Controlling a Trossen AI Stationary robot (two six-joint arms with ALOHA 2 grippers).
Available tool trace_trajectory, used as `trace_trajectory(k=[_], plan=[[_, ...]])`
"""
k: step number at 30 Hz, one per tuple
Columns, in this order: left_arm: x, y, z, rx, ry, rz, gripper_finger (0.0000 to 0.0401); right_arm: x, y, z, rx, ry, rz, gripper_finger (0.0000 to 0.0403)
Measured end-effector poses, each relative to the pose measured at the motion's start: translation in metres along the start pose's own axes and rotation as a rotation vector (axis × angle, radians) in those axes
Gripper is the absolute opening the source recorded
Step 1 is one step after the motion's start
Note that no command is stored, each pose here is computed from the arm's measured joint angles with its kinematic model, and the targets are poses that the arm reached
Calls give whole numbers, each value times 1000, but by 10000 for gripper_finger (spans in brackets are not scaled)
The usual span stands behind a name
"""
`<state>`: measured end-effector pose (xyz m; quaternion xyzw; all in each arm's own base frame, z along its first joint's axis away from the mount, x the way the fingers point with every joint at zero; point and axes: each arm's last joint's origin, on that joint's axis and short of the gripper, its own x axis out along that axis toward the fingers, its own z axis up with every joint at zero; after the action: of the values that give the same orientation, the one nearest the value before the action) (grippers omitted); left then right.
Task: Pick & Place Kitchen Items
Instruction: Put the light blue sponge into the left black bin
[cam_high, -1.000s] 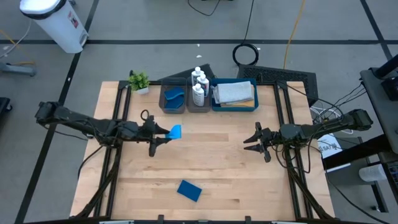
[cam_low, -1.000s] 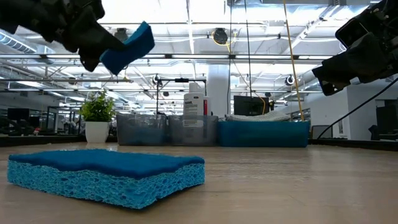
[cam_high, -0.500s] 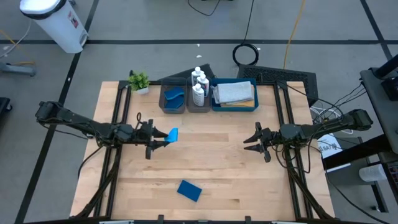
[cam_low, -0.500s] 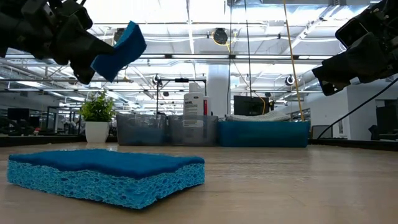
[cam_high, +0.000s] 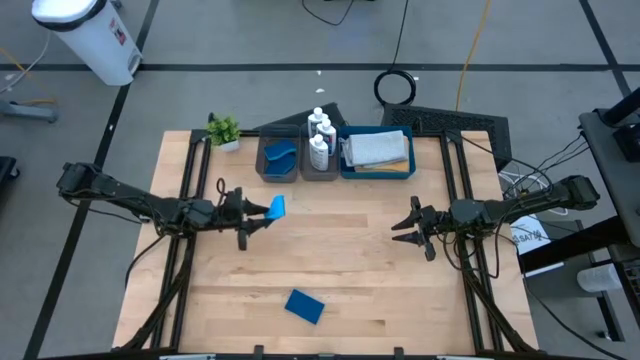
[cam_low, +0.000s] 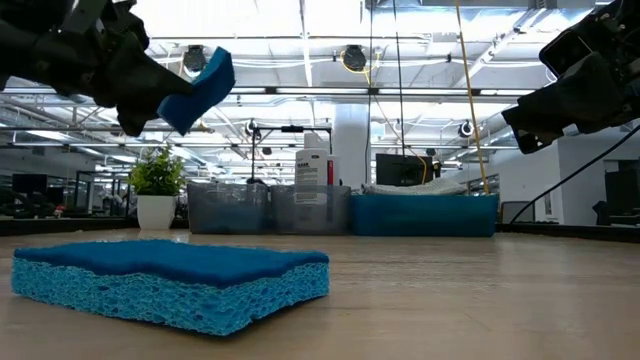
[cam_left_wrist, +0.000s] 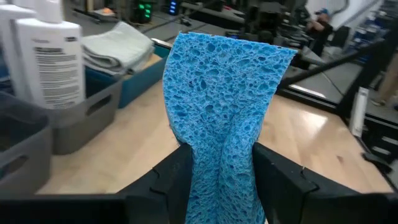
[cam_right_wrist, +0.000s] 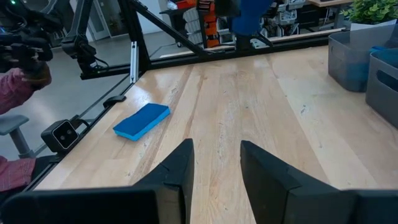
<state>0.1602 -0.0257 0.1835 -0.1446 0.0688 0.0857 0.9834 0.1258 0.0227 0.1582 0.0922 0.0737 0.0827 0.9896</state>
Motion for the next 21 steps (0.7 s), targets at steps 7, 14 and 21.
trace_trajectory(k=[7, 14, 21], plan=[[0, 2, 1, -1, -24, 67, 161, 0, 0, 0, 0, 0, 0, 100], [0, 4, 1, -1, -47, 135, 161, 0, 0, 0, 0, 0, 0, 100], [-1, 7, 2, 24, -83, 249, 161, 0, 0, 0, 0, 0, 0, 100]])
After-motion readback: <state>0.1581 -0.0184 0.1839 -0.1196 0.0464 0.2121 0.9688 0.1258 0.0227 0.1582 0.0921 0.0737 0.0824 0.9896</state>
